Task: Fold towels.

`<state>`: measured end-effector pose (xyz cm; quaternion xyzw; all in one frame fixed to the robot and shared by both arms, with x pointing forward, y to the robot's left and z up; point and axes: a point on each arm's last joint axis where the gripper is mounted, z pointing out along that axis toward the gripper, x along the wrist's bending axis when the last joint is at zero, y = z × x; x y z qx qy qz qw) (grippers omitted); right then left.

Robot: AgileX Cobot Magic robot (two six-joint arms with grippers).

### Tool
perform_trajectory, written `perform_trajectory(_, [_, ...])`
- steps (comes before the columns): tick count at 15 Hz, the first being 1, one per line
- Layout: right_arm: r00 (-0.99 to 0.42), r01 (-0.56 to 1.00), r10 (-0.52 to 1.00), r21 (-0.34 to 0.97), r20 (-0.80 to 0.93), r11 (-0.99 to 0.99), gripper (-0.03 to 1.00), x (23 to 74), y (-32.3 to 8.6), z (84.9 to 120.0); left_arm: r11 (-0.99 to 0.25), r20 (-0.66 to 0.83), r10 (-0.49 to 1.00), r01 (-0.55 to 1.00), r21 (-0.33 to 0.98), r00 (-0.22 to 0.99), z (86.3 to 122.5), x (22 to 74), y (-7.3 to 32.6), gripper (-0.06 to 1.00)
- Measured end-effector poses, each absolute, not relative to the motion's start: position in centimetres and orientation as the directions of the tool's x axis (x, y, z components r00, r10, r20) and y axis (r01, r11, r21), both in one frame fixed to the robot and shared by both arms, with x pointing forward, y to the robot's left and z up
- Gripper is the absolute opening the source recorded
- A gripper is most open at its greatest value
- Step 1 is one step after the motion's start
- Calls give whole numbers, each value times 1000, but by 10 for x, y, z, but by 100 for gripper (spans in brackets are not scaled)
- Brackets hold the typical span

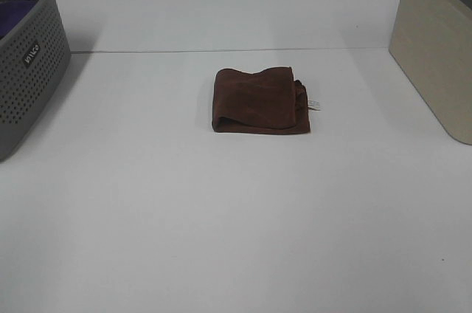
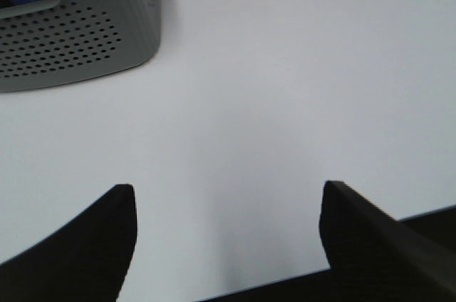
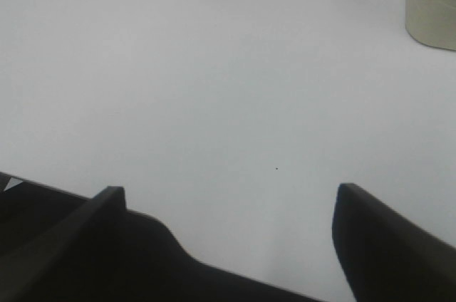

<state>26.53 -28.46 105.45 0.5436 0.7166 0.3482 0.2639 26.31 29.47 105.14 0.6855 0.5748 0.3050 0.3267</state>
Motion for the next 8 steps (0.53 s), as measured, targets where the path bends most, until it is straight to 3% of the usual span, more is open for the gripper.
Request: perform_trajectory(8, [-143,429,989,899,-30,90,77,233,-288,1057,-104,62,992,430,897,109,1053,234,296,67])
